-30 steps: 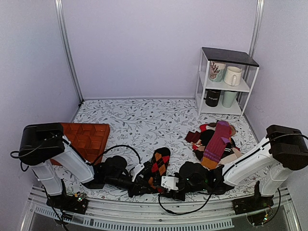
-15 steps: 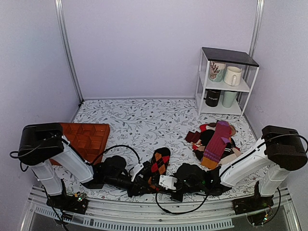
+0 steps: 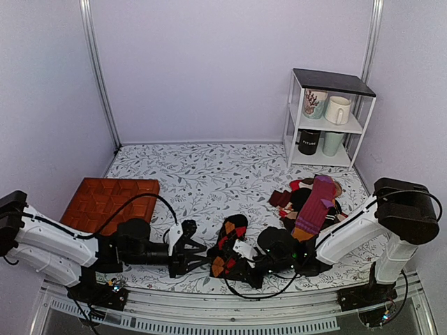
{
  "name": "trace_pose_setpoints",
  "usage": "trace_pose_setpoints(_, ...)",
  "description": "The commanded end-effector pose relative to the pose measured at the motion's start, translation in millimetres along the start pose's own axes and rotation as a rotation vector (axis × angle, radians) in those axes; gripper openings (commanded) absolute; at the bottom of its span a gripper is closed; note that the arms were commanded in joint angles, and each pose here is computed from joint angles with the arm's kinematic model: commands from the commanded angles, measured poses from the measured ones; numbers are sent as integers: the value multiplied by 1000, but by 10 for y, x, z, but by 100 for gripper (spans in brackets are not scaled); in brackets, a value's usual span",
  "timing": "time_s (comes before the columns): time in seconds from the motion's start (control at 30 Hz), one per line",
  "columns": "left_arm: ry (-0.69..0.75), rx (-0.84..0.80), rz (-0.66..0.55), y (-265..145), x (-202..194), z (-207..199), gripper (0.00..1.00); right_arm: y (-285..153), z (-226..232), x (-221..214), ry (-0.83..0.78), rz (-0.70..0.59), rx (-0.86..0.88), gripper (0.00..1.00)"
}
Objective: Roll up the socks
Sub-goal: Roll the sock at the center of the board.
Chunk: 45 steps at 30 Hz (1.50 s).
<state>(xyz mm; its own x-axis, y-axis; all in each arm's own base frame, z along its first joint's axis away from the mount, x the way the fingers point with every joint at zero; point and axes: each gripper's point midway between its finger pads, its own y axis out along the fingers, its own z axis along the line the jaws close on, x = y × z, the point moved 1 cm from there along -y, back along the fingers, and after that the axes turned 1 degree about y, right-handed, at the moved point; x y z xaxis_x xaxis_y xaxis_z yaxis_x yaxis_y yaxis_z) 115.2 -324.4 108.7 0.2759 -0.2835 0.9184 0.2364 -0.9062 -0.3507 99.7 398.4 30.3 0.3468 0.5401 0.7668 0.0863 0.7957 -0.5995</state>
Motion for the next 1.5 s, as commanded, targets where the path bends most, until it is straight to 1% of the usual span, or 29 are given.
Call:
trace_pose_setpoints(0.0, 194, 2, -58, -90, 84, -72, 39, -10, -79, -939, 277, 351, 79, 2)
trace_pose_setpoints(0.1, 221, -18, -30, -62, 6, -102, 40, -3, -76, -1047, 349, 417, 128, 3)
trace_pose_setpoints(0.27, 241, -55, -13, 28, -101, -142, 42, -48, -96, -1193, 438, 478, 156, 3)
trace_pose_setpoints(0.3, 248, -57, -8, 56, -123, -139, 43, -60, -101, -1213, 452, 487, 157, 3)
trace_pose_setpoints(0.33, 254, -59, -2, 79, -151, -136, 46, -69, -110, -1233, 460, 494, 155, 3)
trace_pose_setpoints(0.37, 262, -64, 3, 108, -170, -139, 49, -76, -120, -1245, 469, 499, 153, 3)
trace_pose_setpoints(0.4, 267, -71, 9, 137, -193, -143, 49, -82, -130, -1257, 477, 502, 153, 3)
trace_pose_setpoints(0.6, 270, -141, 65, 357, -338, -225, 50, -64, -170, -1269, 501, 508, 144, 3)
trace_pose_setpoints(0.77, 256, -161, 67, 405, -411, -251, 52, -77, -182, -1298, 502, 513, 138, 3)
trace_pose_setpoints(0.97, 220, -174, 119, 390, -604, -256, 50, -99, -189, -1326, 512, 518, 134, 3)
trace_pose_setpoints(1.07, 201, -187, 137, 372, -689, -271, 44, -100, -199, -1331, 518, 519, 130, 3)
trace_pose_setpoints(1.13, 189, -186, 154, 374, -749, -267, 42, -95, -197, -1320, 518, 517, 132, 3)
trace_pose_setpoints(1.27, 172, -155, 169, 383, -825, -220, 42, -94, -200, -1313, 520, 517, 134, 3)
trace_pose_setpoints(1.47, 171, -103, 181, 381, -883, -149, 48, -96, -199, -1312, 521, 521, 137, 3)
